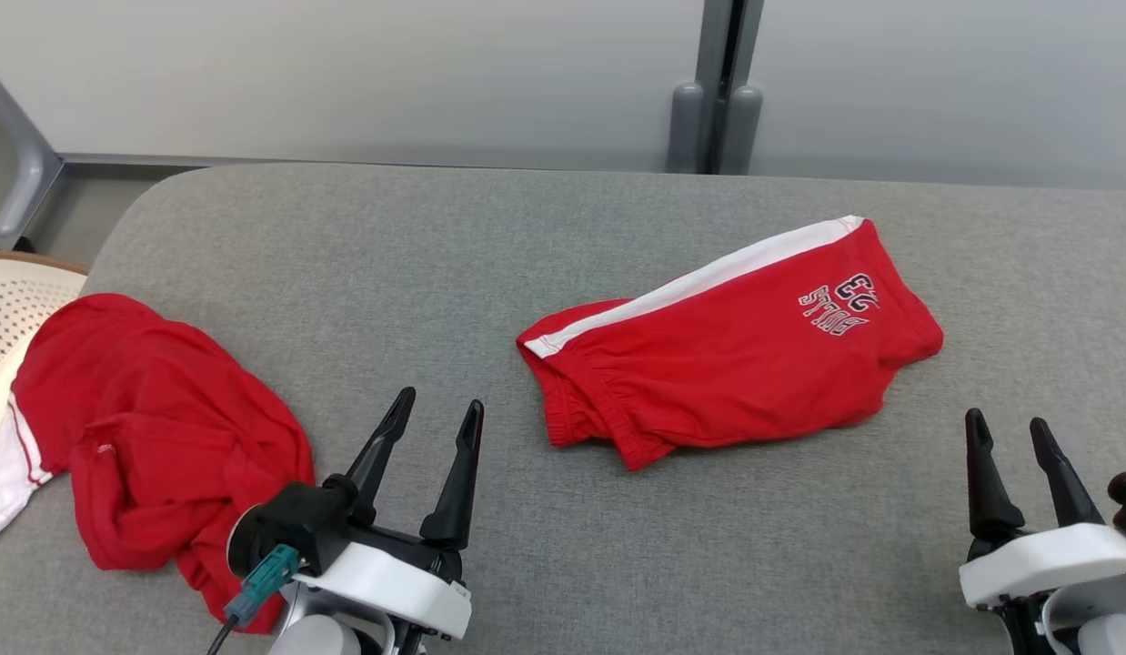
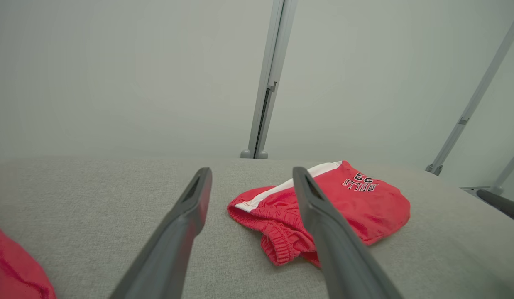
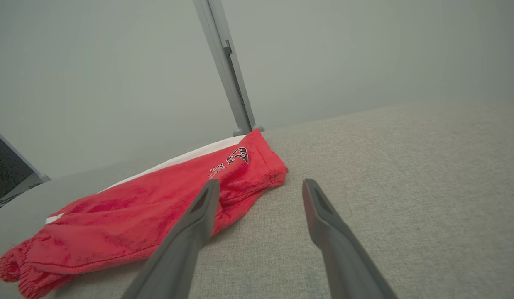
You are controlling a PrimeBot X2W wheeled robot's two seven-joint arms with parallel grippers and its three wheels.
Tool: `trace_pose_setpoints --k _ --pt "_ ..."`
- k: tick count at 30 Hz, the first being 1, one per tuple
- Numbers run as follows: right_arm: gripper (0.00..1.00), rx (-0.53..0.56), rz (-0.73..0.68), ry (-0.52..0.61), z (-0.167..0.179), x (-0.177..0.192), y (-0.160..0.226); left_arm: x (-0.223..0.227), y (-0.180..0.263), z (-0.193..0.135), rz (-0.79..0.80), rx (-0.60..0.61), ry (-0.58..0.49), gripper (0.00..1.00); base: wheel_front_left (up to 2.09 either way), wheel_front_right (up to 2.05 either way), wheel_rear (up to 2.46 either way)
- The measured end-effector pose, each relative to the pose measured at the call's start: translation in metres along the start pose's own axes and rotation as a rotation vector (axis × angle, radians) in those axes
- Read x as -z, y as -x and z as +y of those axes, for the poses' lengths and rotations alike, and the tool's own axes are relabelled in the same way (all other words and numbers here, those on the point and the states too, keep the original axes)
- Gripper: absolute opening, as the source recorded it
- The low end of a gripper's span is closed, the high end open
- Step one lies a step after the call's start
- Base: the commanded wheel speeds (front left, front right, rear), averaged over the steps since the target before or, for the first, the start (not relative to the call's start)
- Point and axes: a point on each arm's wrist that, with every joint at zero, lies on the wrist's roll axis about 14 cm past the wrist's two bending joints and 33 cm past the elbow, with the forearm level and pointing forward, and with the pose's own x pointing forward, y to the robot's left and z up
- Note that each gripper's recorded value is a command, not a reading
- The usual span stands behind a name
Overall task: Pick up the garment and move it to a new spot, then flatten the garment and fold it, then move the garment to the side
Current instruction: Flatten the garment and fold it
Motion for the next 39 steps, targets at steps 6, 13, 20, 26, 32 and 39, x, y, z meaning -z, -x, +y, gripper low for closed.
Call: trace_pose_setpoints --k 6,13,20,26,32,39 --pt "1.0 0.017 0.077 -0.264 0.002 0.008 -0.029 0.014 0.008 0.011 0.043 -0.05 0.034 1.0 0.0 0.0 0.0" --pt "1.0 0.045 0.22 -0.504 -0.002 0.031 -0.059 0.015 0.007 0.015 0.051 -0.068 0.048 1.0 0.0 0.0 0.0" --pt "1.0 0.07 0.354 -0.622 -0.003 0.055 -0.089 0.016 0.01 0.019 0.058 -0.104 0.079 1.0 0.0 0.0 0.0" --pt "1.0 0.07 0.462 -0.589 -0.003 0.069 -0.11 0.011 0.011 0.023 0.047 -0.122 0.079 1.0 0.0 0.0 0.0" --pt "1.0 0.069 0.504 -0.58 0.001 0.074 -0.126 0.015 0.013 0.026 0.059 -0.133 0.075 1.0 0.0 0.0 0.0" --pt "1.0 0.054 0.554 -0.549 0.008 0.078 -0.143 0.013 0.011 0.03 0.057 -0.15 0.079 1.0 0.0 0.0 0.0"
